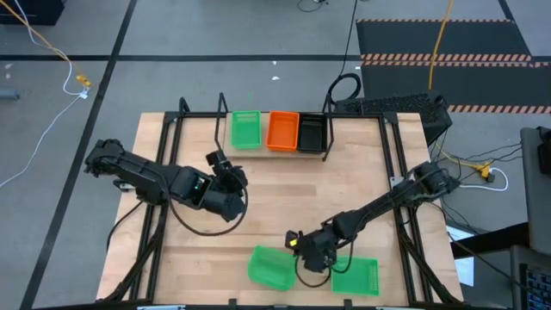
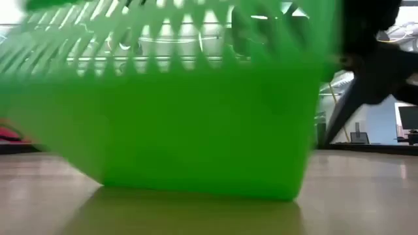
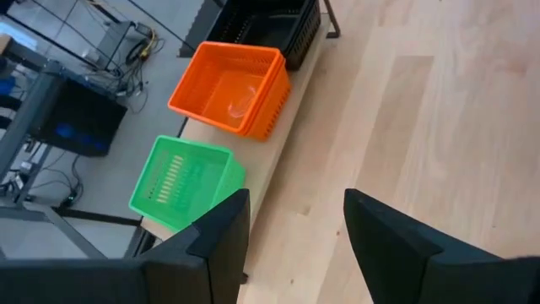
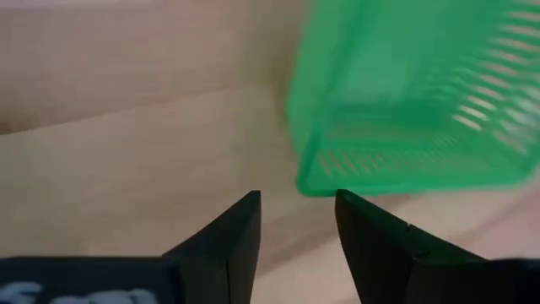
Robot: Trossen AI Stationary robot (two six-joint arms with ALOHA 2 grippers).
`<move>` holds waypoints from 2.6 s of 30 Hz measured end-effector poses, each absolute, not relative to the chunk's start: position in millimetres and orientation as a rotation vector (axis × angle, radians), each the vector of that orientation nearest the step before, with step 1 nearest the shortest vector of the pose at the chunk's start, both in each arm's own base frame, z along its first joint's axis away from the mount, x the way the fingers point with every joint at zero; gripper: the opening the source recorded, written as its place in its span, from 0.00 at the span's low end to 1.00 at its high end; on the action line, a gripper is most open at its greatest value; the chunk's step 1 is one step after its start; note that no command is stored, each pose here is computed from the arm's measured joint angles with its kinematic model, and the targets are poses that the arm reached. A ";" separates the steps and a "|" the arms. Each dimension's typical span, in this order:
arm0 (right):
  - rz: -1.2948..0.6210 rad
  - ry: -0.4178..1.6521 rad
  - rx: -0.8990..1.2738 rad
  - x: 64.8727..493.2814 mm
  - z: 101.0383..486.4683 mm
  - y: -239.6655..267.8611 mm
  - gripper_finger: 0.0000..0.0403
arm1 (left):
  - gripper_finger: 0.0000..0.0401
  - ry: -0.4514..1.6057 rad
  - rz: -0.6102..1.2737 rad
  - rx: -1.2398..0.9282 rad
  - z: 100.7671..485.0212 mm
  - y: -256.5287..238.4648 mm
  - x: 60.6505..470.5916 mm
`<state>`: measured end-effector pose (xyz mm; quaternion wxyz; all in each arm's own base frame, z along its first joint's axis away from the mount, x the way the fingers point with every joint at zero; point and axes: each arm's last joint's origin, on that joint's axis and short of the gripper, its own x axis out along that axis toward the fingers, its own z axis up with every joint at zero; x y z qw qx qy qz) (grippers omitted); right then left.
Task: Stack baskets on shelf by color
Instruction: Stack the left green bin on top of the green bin on the shelf
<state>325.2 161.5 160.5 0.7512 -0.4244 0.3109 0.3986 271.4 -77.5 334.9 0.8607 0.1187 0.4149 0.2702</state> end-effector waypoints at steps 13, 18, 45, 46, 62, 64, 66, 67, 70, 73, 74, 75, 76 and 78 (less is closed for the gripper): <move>0.884 0.594 -0.885 330.3 174.5 162.2 0.20 | 0.49 0.905 0.629 0.216 332.0 -76.2 263.4; 0.933 0.611 -0.793 328.9 174.4 161.7 0.28 | 0.49 0.911 0.644 0.211 331.5 -76.6 261.2; 0.906 0.477 -0.572 355.0 144.2 177.5 0.24 | 0.49 0.748 0.753 -0.078 329.9 -97.0 257.1; 0.906 0.494 -0.556 353.6 144.7 178.1 0.18 | 0.49 0.742 0.747 -0.086 329.9 -100.1 255.9; 0.243 0.450 -0.760 343.2 320.2 74.0 0.01 | 0.49 0.980 0.753 -0.246 356.6 -103.6 218.4; 0.107 0.441 -0.696 347.2 345.3 36.3 0.01 | 0.49 0.942 0.707 -0.230 366.0 -100.1 216.9; -0.011 0.447 -0.617 352.7 361.9 -2.2 0.01 | 0.49 0.887 0.693 -0.199 377.0 -95.5 211.8; -0.045 0.469 -0.585 357.8 363.8 -20.1 0.01 | 0.49 0.859 0.701 -0.187 382.5 -91.6 210.1; -0.128 0.593 -0.482 374.1 357.0 -69.8 0.01 | 0.49 0.811 0.731 -0.150 394.2 -80.1 205.6; -0.104 0.678 -0.385 389.3 336.7 -105.3 0.01 | 0.49 0.764 0.758 -0.134 403.8 -69.4 201.4; -0.099 0.682 -0.371 393.4 331.9 -112.3 0.01 | 0.49 0.755 0.767 -0.126 406.0 -66.6 200.3; -0.091 0.687 -0.366 398.1 325.7 -117.5 0.01 | 0.49 0.749 0.773 -0.124 407.6 -63.6 199.0; -0.085 0.697 -0.376 402.2 319.1 -121.3 0.01 | 0.49 0.749 0.777 -0.121 408.3 -61.5 198.6; -0.070 0.718 -0.412 412.6 302.6 -126.4 0.01 | 0.49 0.743 0.795 -0.101 408.6 -57.9 199.5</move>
